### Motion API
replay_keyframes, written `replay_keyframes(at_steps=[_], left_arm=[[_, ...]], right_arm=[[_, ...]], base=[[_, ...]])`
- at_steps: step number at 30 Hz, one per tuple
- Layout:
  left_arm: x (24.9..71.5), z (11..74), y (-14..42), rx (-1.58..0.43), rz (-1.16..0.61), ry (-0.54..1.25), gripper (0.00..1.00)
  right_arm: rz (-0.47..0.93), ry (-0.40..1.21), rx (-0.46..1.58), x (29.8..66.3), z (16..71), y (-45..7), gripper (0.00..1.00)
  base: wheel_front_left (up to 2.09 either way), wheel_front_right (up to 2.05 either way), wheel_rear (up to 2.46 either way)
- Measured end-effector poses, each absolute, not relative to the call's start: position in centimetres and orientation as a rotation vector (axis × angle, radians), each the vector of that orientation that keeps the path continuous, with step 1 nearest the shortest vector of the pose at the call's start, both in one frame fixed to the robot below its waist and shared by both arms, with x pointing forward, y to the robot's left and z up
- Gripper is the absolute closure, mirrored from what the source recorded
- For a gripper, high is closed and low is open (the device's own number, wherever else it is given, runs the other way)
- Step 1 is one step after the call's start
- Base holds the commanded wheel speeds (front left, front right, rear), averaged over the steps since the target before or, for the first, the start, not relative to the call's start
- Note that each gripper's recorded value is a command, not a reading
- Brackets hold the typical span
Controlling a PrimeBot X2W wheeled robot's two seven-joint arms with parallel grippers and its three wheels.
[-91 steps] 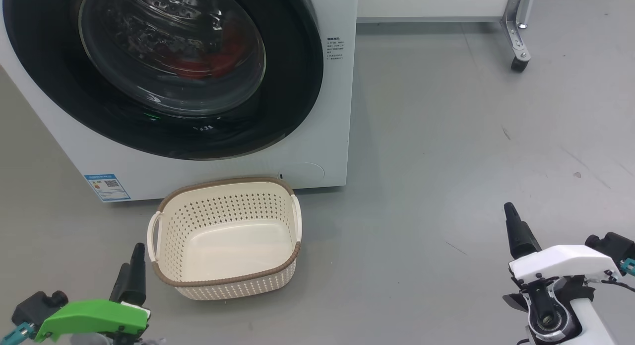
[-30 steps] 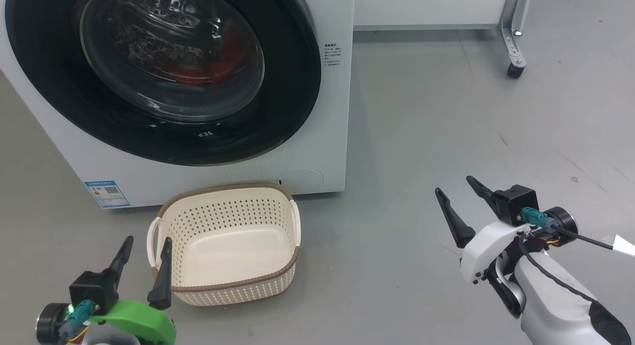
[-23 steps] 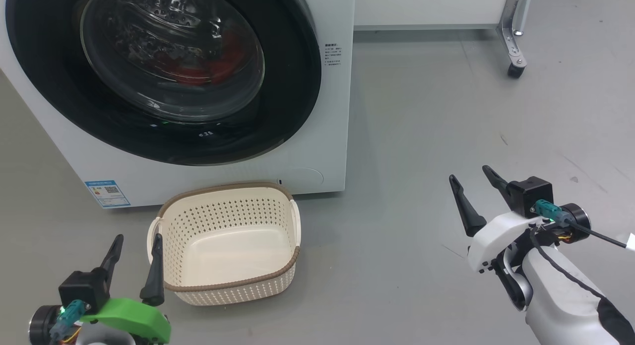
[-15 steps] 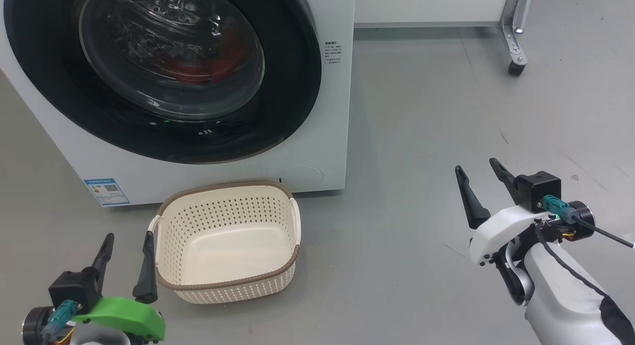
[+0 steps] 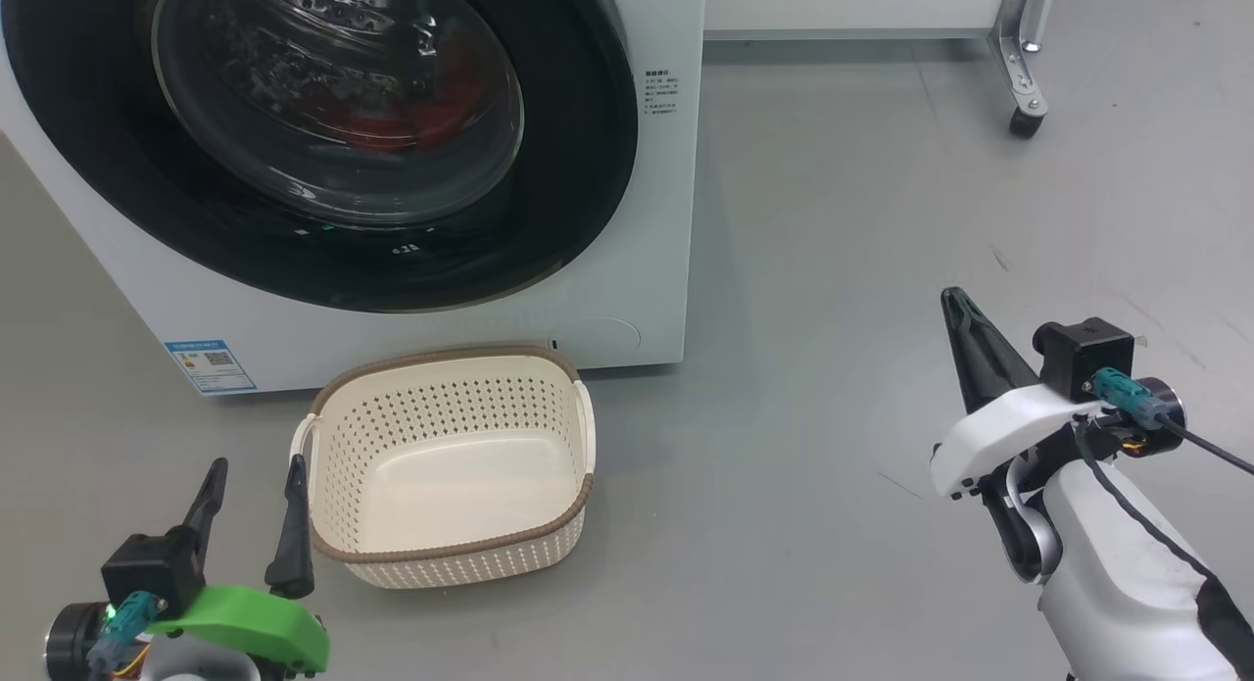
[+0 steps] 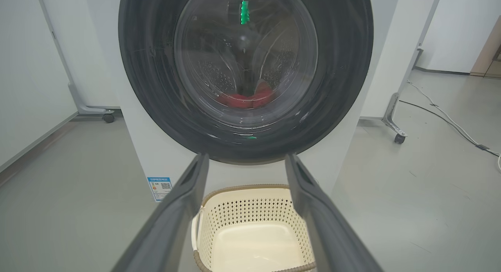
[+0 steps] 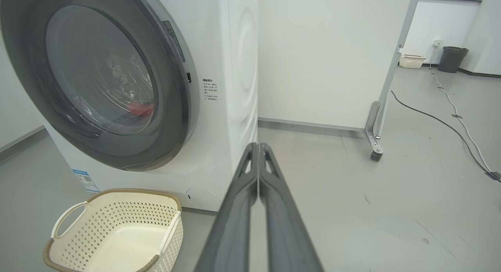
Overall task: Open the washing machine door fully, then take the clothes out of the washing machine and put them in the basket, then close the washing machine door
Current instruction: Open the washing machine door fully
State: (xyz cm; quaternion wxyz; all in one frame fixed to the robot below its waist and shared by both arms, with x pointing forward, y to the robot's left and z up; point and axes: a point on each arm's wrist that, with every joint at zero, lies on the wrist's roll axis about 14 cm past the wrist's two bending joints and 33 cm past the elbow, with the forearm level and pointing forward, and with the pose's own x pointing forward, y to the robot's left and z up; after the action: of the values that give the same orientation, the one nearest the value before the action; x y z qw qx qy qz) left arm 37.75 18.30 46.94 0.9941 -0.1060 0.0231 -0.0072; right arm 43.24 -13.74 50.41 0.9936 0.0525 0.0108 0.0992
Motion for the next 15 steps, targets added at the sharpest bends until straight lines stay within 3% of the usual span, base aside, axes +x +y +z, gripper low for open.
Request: replay_keyframes(at_steps=[15], left_arm=[[38.2,44.8,18.9,-0.224,0.004,0.102,0.00]], right_arm=[[0.082,-0.058,0.557,46.4,52.1,-15.3,1.00]], base=[[0.00,0.00,0.00]])
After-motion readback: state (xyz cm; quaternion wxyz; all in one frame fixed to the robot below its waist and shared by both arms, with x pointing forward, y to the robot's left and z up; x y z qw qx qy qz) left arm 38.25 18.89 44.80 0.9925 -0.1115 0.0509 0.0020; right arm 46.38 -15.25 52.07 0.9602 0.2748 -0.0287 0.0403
